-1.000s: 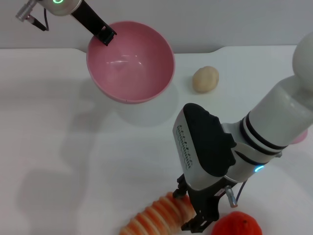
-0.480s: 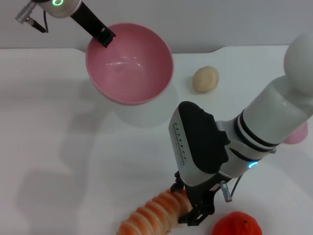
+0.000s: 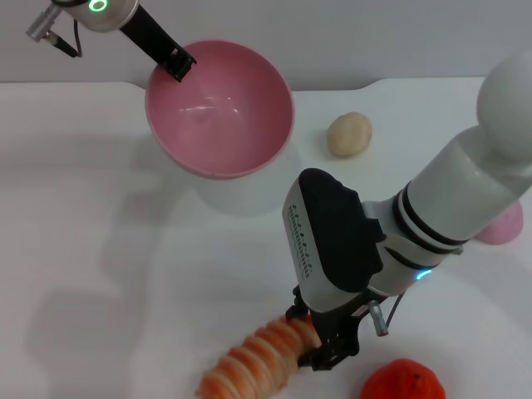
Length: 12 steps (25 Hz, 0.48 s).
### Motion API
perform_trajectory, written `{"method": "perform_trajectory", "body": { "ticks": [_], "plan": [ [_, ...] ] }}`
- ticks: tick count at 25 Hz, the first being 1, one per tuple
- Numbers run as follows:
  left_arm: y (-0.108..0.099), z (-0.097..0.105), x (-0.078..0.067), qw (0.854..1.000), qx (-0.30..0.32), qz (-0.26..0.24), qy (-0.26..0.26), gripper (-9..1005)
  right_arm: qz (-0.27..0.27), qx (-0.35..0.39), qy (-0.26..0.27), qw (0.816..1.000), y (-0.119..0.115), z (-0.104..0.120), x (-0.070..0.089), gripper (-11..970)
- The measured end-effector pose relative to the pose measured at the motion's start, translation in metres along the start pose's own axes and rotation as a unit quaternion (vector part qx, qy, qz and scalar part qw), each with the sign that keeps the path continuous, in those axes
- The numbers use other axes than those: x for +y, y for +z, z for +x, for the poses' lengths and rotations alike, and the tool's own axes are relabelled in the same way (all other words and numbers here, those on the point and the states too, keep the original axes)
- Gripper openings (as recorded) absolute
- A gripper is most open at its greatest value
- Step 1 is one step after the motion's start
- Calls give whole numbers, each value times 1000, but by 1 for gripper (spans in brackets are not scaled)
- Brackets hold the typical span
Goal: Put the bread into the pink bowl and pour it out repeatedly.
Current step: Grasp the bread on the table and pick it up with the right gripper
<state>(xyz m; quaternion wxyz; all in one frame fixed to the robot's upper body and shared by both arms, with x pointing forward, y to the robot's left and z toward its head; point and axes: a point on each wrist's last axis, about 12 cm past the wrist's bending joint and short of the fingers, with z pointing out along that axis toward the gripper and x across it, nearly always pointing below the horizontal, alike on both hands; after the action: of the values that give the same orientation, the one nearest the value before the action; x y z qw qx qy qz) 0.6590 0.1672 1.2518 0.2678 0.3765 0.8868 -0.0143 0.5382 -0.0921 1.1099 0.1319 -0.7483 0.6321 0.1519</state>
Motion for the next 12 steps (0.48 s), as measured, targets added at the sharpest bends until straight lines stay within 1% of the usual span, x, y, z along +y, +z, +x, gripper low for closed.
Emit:
{"method": "perform_trajectory", "body": {
  "ticks": [5,12],
  "plan": [
    [0,0,1,1000,-1,-1,-1,41,23,-8,-5,1000,2,1,-3,600],
    [1,2,2,1000,-2,-3,-3,42,32,-10,-5,999,2,2,-6,543]
  ]
}}
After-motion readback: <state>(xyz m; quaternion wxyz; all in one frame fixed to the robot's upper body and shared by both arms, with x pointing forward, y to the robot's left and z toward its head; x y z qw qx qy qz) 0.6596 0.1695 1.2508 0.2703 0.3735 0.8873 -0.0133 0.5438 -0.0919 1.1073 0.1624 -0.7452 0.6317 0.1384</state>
